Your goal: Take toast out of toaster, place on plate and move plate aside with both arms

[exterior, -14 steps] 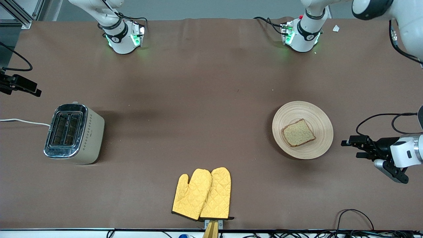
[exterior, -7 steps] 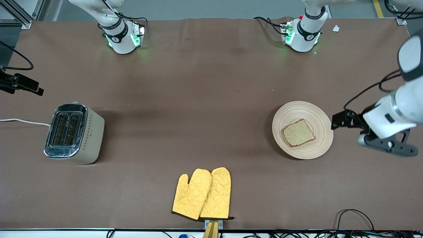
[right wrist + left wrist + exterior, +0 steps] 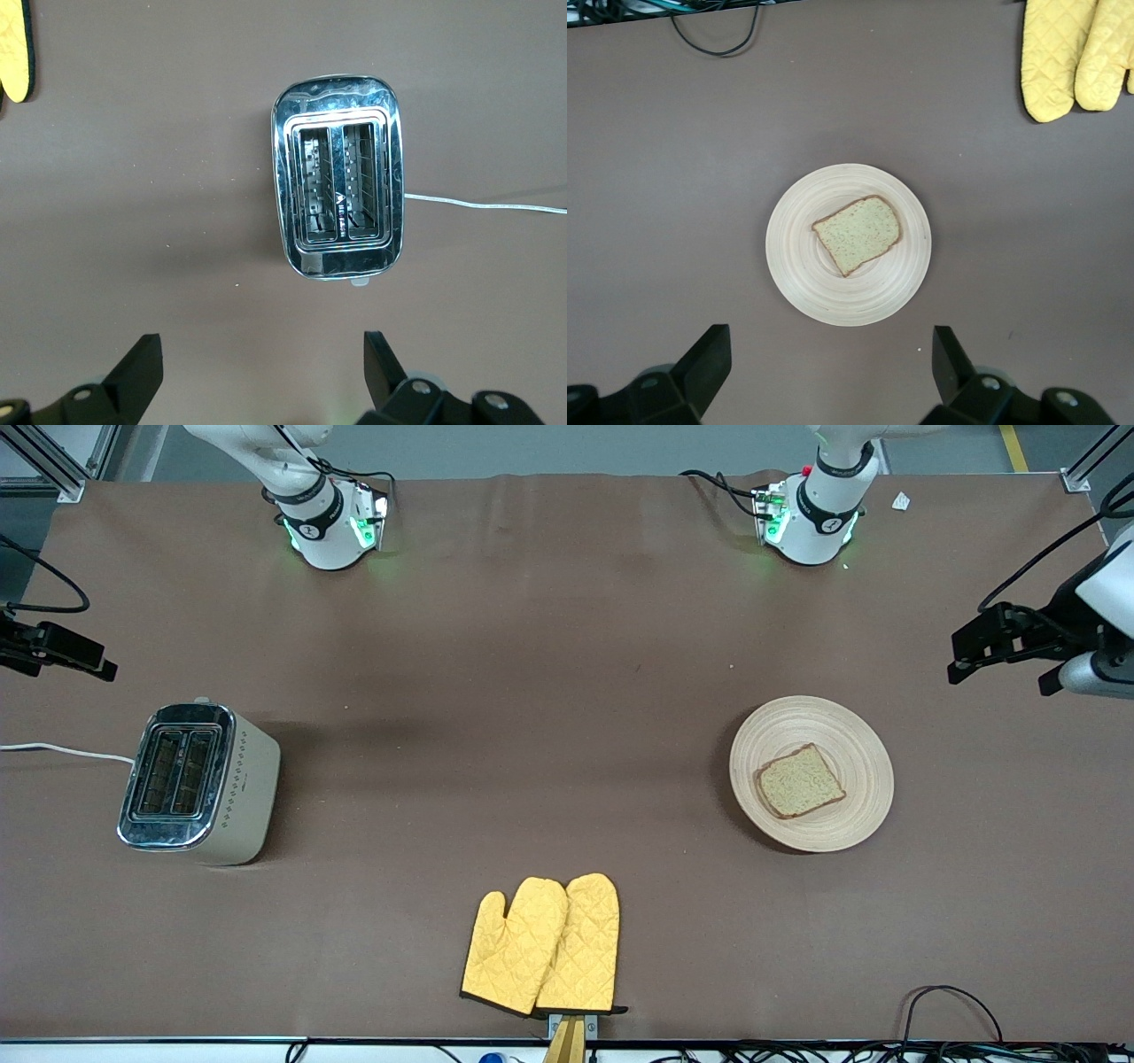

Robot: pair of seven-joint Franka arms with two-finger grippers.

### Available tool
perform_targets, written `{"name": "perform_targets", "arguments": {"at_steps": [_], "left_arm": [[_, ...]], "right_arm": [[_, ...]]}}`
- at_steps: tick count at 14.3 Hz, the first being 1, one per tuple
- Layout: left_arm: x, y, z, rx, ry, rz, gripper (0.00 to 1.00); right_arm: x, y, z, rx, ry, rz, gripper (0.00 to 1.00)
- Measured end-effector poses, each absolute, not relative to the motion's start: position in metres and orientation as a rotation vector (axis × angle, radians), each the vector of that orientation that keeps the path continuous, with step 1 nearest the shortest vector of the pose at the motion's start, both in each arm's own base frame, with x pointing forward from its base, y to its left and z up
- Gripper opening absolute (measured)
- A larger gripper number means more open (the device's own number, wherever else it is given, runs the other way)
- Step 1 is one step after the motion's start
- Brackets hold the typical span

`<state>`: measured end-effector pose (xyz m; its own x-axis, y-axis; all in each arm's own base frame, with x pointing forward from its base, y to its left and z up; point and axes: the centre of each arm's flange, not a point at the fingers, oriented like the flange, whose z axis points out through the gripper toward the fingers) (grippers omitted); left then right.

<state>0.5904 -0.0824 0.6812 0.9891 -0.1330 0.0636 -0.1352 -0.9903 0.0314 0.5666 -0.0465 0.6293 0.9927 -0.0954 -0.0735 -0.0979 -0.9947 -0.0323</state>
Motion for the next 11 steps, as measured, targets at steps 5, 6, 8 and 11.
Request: {"name": "perform_targets", "arguments": {"at_steps": [5, 6, 8, 11], "left_arm": [[0.568, -0.074, 0.648, 3.115, -0.172, 0.223, 1.0], [0.558, -0.076, 0.645, 3.12, -0.178, 0.228, 1.0], [0.542, -0.078, 0.647, 3.128, -0.187, 0.23, 1.0], [0.536, -0.077, 0.649, 3.131, -0.217, 0.236, 1.0]], "right_arm": [[0.567, -0.047, 0.629, -3.099, 0.152, 0.112, 1.0], [0.567, -0.047, 0.629, -3.099, 0.152, 0.112, 1.0], [0.567, -0.047, 0.629, -3.099, 0.152, 0.112, 1.0], [0.567, -0.047, 0.629, -3.099, 0.153, 0.112, 1.0]]}}
